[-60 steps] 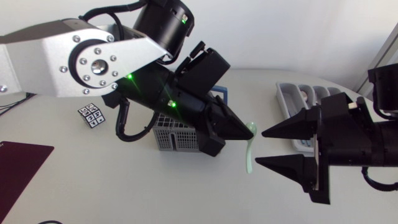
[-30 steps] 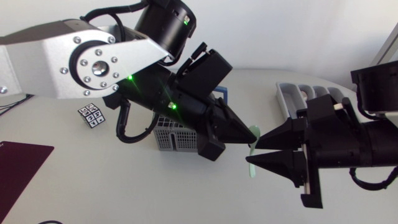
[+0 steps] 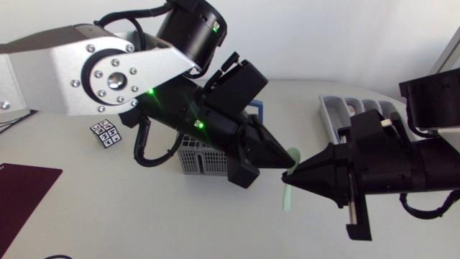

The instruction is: Transfer all utensils from the basket to the drawer tray.

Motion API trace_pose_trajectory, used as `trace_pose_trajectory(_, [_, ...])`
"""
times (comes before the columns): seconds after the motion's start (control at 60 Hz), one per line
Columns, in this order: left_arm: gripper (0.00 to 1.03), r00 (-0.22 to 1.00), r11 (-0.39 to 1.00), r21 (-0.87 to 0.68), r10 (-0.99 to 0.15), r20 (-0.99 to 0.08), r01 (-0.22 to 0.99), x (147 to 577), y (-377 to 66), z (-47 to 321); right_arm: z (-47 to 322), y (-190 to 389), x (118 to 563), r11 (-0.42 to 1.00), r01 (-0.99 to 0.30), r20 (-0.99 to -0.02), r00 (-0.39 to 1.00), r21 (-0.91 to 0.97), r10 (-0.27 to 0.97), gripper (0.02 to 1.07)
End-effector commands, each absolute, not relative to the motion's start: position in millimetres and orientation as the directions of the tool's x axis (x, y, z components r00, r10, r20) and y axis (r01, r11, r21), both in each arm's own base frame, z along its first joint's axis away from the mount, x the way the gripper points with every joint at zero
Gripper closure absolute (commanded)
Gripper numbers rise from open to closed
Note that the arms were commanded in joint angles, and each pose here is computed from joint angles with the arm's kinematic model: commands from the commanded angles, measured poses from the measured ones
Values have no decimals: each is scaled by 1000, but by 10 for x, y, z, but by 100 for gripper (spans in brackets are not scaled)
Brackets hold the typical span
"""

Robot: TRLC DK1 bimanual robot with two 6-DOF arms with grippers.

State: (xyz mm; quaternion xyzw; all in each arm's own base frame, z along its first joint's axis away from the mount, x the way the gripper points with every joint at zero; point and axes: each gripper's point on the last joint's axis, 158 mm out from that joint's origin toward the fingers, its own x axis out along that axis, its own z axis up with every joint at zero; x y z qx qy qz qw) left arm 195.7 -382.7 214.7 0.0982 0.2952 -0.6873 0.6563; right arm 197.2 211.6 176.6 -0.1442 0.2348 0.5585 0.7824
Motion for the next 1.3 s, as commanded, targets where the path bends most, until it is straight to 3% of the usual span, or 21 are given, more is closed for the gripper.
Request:
trace_pose_trajectory(0.0, [61, -137, 13, -275, -844, -519, 961, 1893, -3790, 2129, 1778, 2140, 1958, 337, -939, -532, 253, 67, 808, 101])
trace_pose_trajectory(0.1, [16, -126, 13, -261, -851, -509, 965, 1917, -3788, 2199, 1745, 2126, 1941, 339, -938, -542, 247, 76, 804, 101])
trace_pose_trajectory(0.15, [6, -111, 22, -251, -857, -503, 968, 1963, -3769, 2244, 1719, 2114, 1941, 343, -936, -549, 248, 75, 798, 101])
trace_pose_trajectory(0.35, [6, 39, 159, -214, -878, -477, 964, 2420, -3635, 2378, 1583, 1871, 2055, 403, -914, -593, 296, 54, 749, 101])
trace_pose_trajectory(0.467, [6, 240, 354, -153, -837, -491, 923, 2953, -3484, 2323, 1503, 1578, 2252, 485, -875, -625, 373, 10, 686, 101])
trace_pose_trajectory(0.583, [6, 321, 445, -106, -772, -548, 889, 3169, -3401, 2095, 1341, 1162, 2488, 576, -811, -680, 478, -98, 557, 101])
trace_pose_trajectory(0.65, [6, 381, 504, -54, -715, -586, 862, 3294, -3351, 1907, 1189, 836, 2644, 621, -753, -716, 556, -219, 422, 101])
trace_pose_trajectory(1.0, [6, 487, 557, 135, -553, -675, 820, 3454, -3372, 1391, 943, -655, 3087, 675, -504, -695, 719, -538, -16, 101])
trace_pose_trajectory(1.283, [6, 528, 560, 210, -497, -689, 801, 3504, -3423, 1225, 732, -1514, 3279, 658, -403, -667, 715, -637, -208, 101])
